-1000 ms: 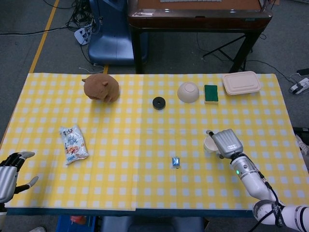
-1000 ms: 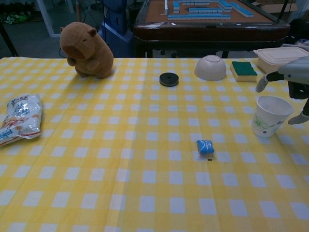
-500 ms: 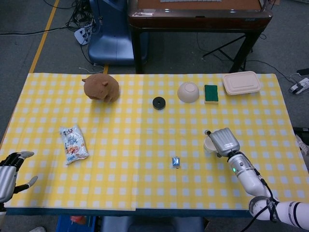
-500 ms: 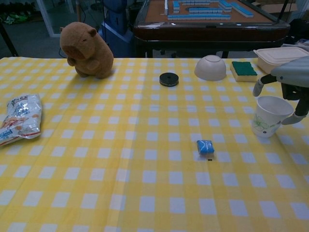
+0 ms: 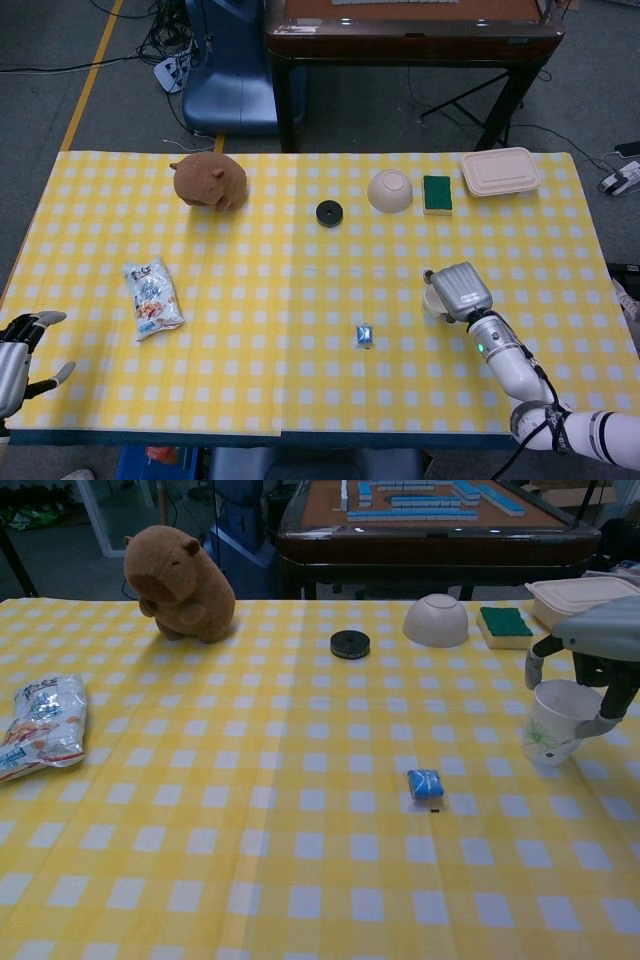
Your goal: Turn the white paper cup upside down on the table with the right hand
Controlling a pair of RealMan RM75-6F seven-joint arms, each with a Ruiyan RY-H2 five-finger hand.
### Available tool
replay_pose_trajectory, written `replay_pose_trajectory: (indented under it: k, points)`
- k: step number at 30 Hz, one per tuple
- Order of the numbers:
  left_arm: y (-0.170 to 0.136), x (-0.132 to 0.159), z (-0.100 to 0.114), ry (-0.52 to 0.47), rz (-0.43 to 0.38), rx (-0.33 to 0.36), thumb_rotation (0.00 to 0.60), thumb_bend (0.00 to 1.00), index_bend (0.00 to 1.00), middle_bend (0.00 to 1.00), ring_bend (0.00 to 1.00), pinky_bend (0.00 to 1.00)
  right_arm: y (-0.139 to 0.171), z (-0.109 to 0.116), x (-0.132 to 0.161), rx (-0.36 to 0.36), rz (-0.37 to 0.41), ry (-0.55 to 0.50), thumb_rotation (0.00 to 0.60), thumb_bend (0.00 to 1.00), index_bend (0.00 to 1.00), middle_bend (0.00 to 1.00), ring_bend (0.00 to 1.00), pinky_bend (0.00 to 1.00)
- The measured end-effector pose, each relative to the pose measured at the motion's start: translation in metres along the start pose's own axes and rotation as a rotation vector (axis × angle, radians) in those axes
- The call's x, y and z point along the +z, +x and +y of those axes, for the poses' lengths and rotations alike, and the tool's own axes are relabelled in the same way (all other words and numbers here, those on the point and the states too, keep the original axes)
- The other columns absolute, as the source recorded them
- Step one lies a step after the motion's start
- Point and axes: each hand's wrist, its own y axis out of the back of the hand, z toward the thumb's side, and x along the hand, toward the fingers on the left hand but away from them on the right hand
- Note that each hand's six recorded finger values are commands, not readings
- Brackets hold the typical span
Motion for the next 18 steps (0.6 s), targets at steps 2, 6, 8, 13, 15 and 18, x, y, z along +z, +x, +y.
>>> replay_pose_trajectory:
  k: [2, 6, 8, 13, 15, 18]
  points:
    - [0.000, 0.000, 0.000, 0.001, 0.000, 0.000, 0.600, 0.19, 0.33, 0.29, 0.23, 0.40, 0.000, 0.001, -0.001, -0.007, 0.000, -0.003, 0.600, 0.00, 0.41, 1.00, 1.00, 1.00]
    - [0.000, 0.000, -0.001, 0.002, 0.000, -0.004, 0.600, 0.19, 0.33, 0.29, 0.23, 0.40, 0.003, 0.003, -0.003, -0.021, -0.001, -0.016, 0.600, 0.00, 0.42, 1.00, 1.00, 1.00]
    - [0.000, 0.000, -0.001, 0.003, 0.000, -0.005, 0.600, 0.19, 0.33, 0.29, 0.23, 0.40, 0.005, 0.006, -0.004, -0.034, -0.002, -0.034, 0.600, 0.00, 0.42, 1.00, 1.00, 1.00]
    - [0.000, 0.000, -0.001, 0.005, 0.001, -0.007, 0.600, 0.19, 0.33, 0.29, 0.23, 0.40, 0.013, 0.013, -0.009, -0.080, 0.003, -0.118, 0.600, 0.00, 0.42, 1.00, 1.00, 1.00]
    - [0.000, 0.001, -0.001, 0.007, -0.001, -0.008, 0.600, 0.19, 0.33, 0.29, 0.23, 0.40, 0.016, 0.015, -0.012, -0.096, 0.006, -0.161, 0.600, 0.00, 0.42, 1.00, 1.00, 1.00]
    - [-0.001, 0.002, -0.002, 0.007, -0.005, -0.010, 0.600, 0.19, 0.33, 0.29, 0.23, 0.40, 0.020, 0.015, -0.017, -0.120, 0.011, -0.251, 0.600, 0.00, 0.42, 1.00, 1.00, 1.00]
